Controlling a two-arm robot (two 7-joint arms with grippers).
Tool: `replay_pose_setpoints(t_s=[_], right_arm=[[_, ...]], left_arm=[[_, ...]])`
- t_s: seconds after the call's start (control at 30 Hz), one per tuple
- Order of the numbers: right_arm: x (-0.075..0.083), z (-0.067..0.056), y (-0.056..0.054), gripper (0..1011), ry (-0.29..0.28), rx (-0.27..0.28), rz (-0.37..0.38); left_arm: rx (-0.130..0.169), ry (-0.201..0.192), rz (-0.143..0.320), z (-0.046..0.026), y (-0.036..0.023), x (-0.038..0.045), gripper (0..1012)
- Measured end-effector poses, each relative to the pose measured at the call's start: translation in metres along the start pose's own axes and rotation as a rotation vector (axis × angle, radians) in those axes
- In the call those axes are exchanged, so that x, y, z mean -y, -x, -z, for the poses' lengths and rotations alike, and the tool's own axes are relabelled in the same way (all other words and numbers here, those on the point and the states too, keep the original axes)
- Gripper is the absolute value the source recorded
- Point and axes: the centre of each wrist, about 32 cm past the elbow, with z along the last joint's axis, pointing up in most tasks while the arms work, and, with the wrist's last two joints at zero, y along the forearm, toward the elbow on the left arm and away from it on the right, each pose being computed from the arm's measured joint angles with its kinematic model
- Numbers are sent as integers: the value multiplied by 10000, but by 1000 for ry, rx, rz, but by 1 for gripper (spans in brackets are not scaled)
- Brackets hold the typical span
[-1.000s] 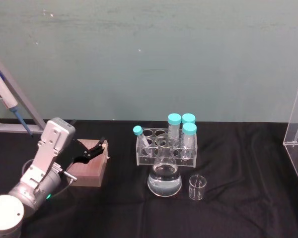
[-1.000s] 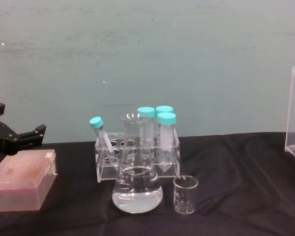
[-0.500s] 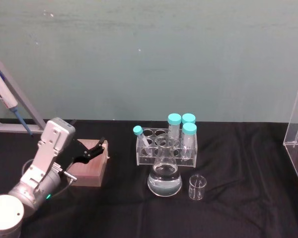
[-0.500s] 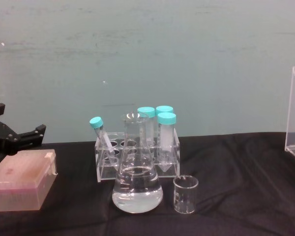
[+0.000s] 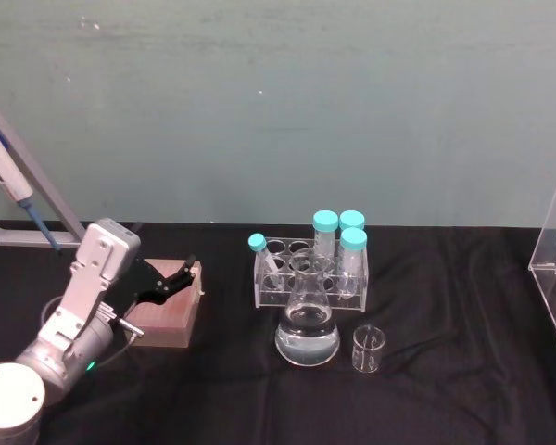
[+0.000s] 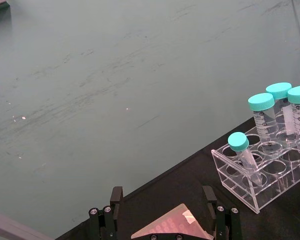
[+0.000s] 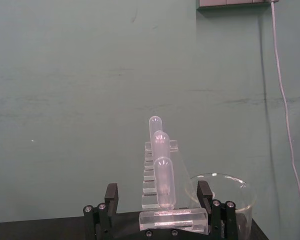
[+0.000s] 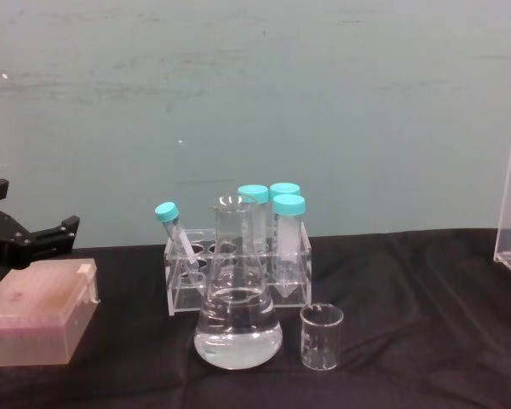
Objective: Place the experimental apparatus aside using one hand.
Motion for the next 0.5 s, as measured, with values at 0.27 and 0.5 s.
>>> replay_pose_setpoints(t_s=[0.27,0.5], right_arm=[[0,-1,0,1003,-1,0,0],[-1,-2,0,1003,-2,0,0]], left_arm=[[0,0,0,0,0,0,1000],[0,0,0,0,0,0,1000]])
